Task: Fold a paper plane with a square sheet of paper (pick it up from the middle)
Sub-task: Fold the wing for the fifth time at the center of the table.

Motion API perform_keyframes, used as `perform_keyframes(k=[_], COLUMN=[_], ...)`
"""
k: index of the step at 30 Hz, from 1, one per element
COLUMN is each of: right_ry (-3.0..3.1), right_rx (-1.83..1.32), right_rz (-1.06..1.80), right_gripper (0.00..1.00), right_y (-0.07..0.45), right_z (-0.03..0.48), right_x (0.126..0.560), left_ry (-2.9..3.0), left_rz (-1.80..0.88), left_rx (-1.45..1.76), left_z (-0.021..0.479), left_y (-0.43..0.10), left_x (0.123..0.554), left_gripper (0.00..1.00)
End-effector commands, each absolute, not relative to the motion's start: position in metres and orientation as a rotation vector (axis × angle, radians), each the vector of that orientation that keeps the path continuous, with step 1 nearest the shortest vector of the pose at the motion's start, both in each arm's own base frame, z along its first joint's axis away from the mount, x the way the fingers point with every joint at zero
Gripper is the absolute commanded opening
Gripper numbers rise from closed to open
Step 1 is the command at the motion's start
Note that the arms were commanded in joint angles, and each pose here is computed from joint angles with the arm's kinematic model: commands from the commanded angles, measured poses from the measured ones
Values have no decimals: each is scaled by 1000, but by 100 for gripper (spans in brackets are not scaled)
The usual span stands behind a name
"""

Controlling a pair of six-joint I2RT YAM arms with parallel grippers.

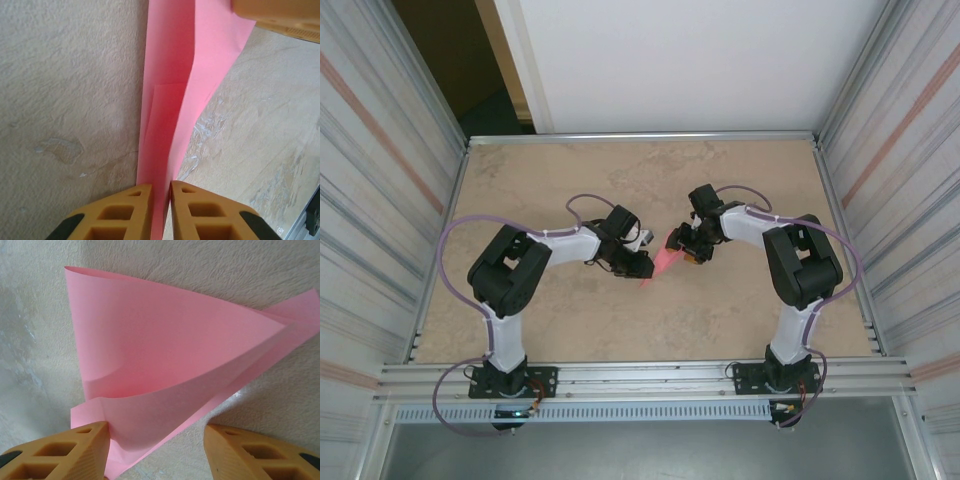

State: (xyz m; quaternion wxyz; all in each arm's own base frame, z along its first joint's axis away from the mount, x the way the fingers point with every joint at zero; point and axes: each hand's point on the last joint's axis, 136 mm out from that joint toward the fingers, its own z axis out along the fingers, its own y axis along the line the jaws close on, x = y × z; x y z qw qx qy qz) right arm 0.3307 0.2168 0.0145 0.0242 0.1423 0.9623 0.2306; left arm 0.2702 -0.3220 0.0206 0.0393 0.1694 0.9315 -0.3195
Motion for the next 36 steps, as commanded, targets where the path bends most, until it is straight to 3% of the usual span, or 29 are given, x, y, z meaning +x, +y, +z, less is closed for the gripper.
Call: perform_keyframes(k=[1, 6, 14, 21, 25, 32, 36], right_ry=[3109, 3077, 2865, 2737, 2721, 2709, 2731], right_rx=[462, 441, 342, 180, 111, 149, 149], right_rz=[453, 529, 770, 968, 1026, 1072, 1098], right_gripper=[54, 54, 59, 60, 52, 28, 23], right_y=[197, 204, 212, 226, 246, 262, 268], right_z=[-63, -48, 39, 84, 87, 77, 69], right_x=[303, 310, 332, 316, 311, 328, 332], left_ry=[2963, 2989, 3020, 3016, 3014, 3022, 3022], left_rz=[-900, -875, -843, -851, -850, -854, -868], left_rx=[499, 495, 492, 496, 497, 495, 494], left_z=[-5, -9, -13, -12, -11, -12, -12], left_y=[-308, -305, -302, -303, -304, -304, -306], left_x=[259, 258, 257, 257, 258, 256, 256], left_gripper=[18, 18, 17, 17, 17, 17, 17])
